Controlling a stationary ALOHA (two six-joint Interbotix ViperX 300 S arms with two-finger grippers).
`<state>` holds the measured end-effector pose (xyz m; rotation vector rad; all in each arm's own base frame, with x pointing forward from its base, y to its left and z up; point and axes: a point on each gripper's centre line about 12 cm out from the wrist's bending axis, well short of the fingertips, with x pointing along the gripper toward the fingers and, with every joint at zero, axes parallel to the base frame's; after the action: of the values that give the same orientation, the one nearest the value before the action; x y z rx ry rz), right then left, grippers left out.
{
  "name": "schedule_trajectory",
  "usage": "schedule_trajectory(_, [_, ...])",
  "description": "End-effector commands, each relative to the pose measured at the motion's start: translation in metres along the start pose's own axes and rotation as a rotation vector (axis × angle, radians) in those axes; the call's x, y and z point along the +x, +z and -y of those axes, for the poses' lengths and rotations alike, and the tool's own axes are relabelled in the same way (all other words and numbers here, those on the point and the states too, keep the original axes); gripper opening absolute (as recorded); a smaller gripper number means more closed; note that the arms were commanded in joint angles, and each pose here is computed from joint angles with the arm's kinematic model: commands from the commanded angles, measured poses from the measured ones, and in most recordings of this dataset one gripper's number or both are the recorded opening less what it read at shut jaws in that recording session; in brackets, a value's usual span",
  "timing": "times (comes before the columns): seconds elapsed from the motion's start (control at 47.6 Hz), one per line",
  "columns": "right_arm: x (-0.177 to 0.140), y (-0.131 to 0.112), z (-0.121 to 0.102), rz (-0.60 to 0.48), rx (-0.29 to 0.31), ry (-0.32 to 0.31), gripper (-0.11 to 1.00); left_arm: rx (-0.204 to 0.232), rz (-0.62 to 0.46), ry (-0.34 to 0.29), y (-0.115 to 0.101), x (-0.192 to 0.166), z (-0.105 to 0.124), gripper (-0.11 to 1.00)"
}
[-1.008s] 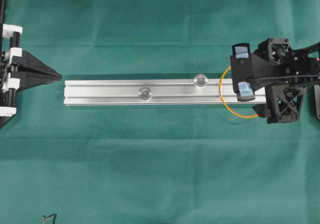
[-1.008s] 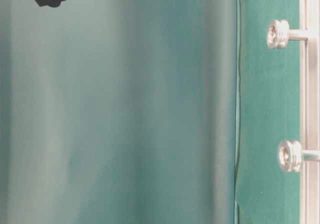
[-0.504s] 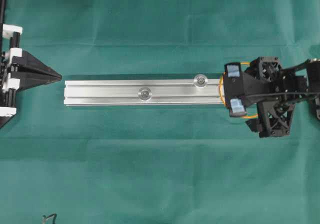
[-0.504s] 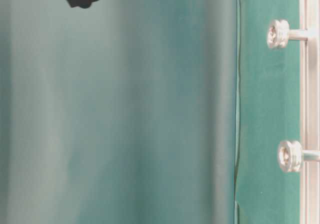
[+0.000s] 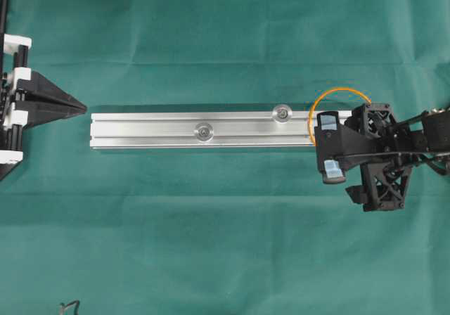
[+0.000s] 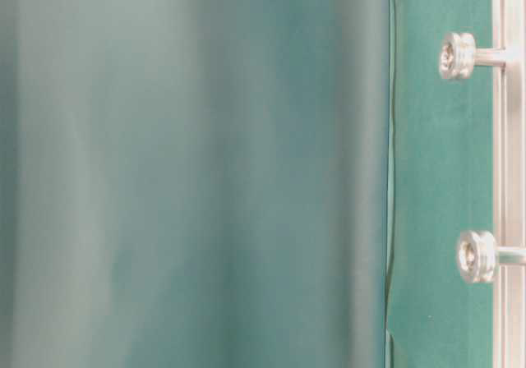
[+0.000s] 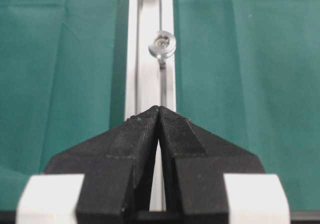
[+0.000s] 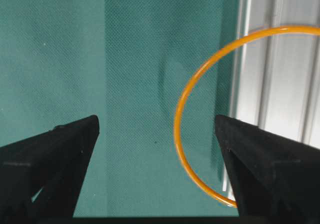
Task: Hook the rubber onto the shaft.
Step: 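Close the right gripper on the orange band's top edge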
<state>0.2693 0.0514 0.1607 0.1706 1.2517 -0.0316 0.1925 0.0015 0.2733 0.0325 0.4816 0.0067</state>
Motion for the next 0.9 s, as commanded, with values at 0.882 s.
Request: schedule_trajectory(0.882, [0.030, -0.008, 0.001, 0.005, 0.021, 0.004, 0.96, 0.000, 0.026, 0.003, 0.012, -0.002, -0.001, 0.00])
